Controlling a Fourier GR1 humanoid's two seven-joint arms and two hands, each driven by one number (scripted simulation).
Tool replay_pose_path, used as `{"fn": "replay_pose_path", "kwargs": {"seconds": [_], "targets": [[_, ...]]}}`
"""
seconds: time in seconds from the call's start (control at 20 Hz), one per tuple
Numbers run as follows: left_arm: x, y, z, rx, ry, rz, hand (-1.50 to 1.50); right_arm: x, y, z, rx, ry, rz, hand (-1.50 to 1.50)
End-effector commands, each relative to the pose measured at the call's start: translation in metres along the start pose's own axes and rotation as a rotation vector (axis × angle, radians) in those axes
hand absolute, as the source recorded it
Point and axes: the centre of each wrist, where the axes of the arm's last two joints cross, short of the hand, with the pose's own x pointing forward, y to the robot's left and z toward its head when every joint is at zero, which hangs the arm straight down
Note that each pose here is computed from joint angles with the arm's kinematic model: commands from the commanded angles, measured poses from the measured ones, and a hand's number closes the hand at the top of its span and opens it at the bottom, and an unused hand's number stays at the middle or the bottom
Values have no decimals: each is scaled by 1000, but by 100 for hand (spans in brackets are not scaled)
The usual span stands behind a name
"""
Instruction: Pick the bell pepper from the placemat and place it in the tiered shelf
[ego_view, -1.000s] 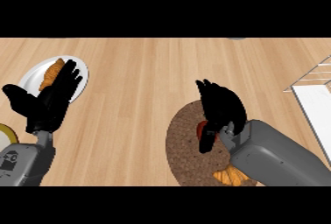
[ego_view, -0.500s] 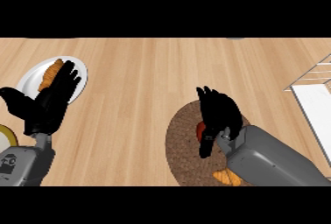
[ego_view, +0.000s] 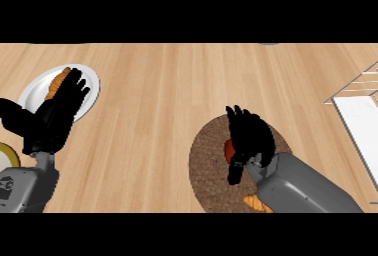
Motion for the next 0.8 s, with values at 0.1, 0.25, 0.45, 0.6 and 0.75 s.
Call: {"fn": "replay_pose_path", "kwargs": {"seconds": [0.1, 0.25, 0.45, 0.6, 0.75], "targets": [[-7, -11, 4, -12, 11, -1, 0, 11, 4, -12, 11, 150, 33, -150], [-23, -3, 0, 5, -11, -18, 0, -5, 8, -26, 38, 159, 25, -150], [-7, 5, -4, 2, -5, -15, 0, -5, 30, -41, 46, 166, 14, -150], [-7, -9, 0, -4, -9, -8, 0, 8, 42, -29, 87, 144, -4, -150], [0, 12, 6, -6, -19, -2, 0, -7, 48, -43, 109, 142, 8, 150]]}}
